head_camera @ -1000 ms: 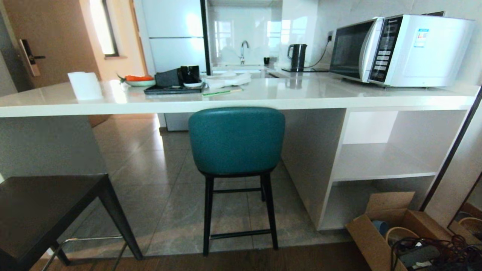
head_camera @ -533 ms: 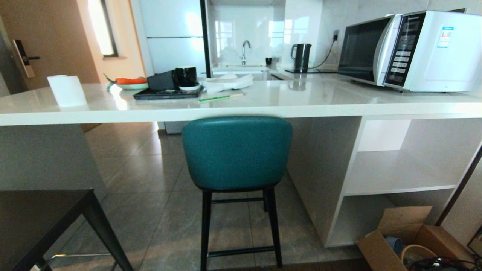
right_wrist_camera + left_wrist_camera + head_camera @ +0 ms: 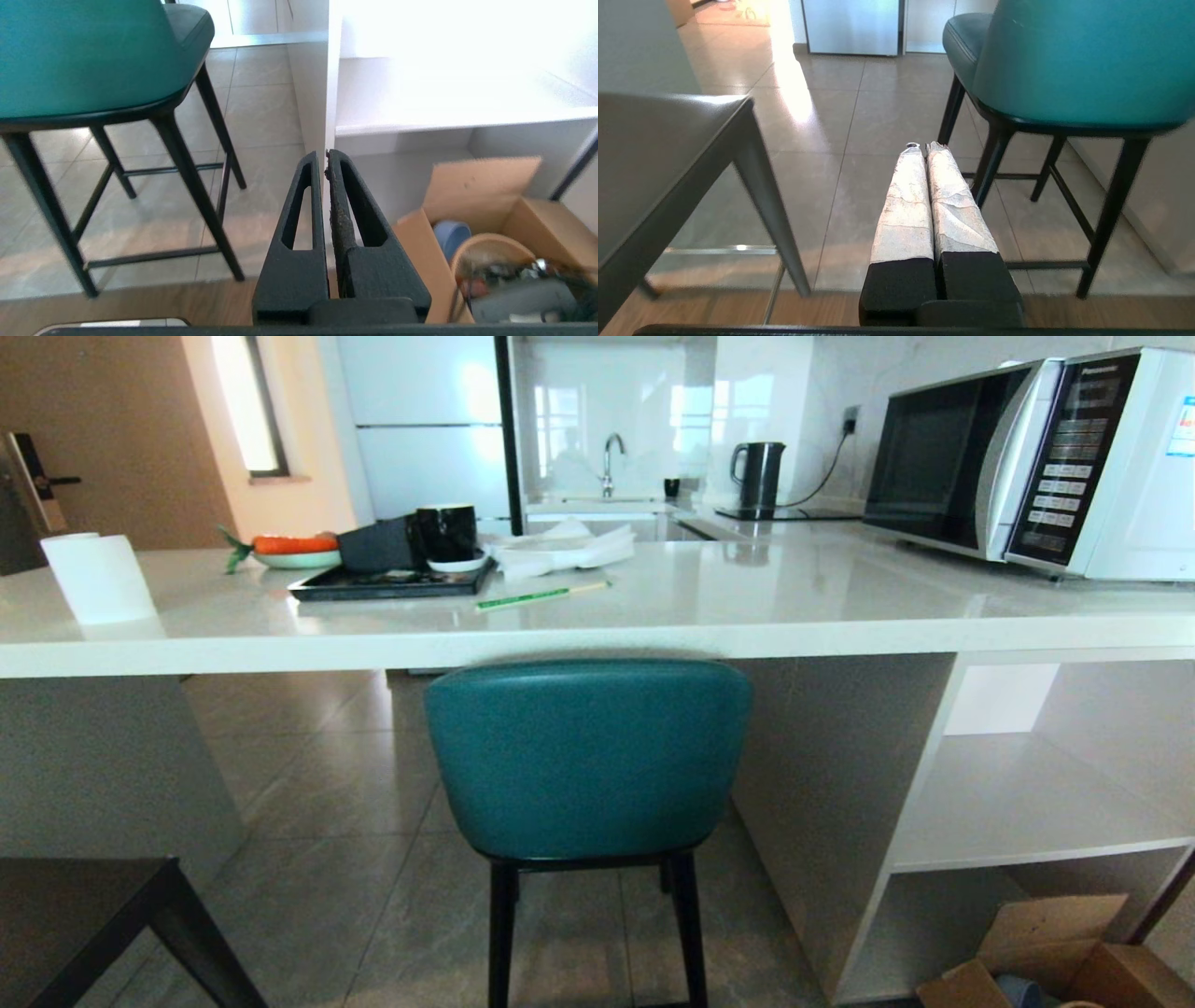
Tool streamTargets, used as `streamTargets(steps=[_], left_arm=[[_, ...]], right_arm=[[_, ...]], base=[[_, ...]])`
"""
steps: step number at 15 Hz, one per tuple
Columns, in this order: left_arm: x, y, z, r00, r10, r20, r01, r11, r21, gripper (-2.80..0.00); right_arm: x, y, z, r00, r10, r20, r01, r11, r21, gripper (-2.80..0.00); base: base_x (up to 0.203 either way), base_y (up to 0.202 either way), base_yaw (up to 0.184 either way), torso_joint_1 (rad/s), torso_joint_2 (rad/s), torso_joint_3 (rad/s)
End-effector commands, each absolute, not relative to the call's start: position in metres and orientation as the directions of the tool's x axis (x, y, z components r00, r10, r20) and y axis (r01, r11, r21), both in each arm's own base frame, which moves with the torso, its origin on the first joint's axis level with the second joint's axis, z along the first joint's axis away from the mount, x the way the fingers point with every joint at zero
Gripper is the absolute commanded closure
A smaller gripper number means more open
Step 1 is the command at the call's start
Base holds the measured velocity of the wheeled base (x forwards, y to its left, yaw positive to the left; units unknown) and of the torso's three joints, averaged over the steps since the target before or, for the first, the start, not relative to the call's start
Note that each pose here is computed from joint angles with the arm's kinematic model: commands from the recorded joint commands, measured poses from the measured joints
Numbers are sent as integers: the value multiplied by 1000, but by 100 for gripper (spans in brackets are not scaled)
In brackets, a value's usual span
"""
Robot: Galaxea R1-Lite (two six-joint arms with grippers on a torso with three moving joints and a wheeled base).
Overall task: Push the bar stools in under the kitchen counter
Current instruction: Pull the blue chair out from under the dining table
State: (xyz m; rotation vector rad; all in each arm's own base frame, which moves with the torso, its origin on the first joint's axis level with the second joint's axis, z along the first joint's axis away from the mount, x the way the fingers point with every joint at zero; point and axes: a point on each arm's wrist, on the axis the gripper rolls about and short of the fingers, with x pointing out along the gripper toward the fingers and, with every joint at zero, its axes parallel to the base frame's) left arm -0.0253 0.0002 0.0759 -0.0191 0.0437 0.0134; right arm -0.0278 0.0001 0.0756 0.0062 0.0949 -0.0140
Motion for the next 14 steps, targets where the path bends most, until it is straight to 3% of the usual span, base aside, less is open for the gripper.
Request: streamTargets(steps=[1, 12, 14], left_arm=[[-25, 0, 76, 999, 14, -44, -15, 1000, -19, 0], [-25, 0, 76, 999, 12, -45, -13, 1000, -19, 0], [-25, 0, 76, 999, 14, -46, -15, 1000, -19, 0]], right_arm=[[-28, 0, 76, 995, -14, -96, 14, 1000, 6, 0], [-28, 0, 75, 995, -14, -98, 14, 1000, 6, 0], [-28, 0, 76, 995, -14, -96, 14, 1000, 6, 0]], base=[[193, 0, 2, 1, 1, 2], [192, 0, 2, 3, 2, 2], [48, 0, 2, 5, 3, -2]])
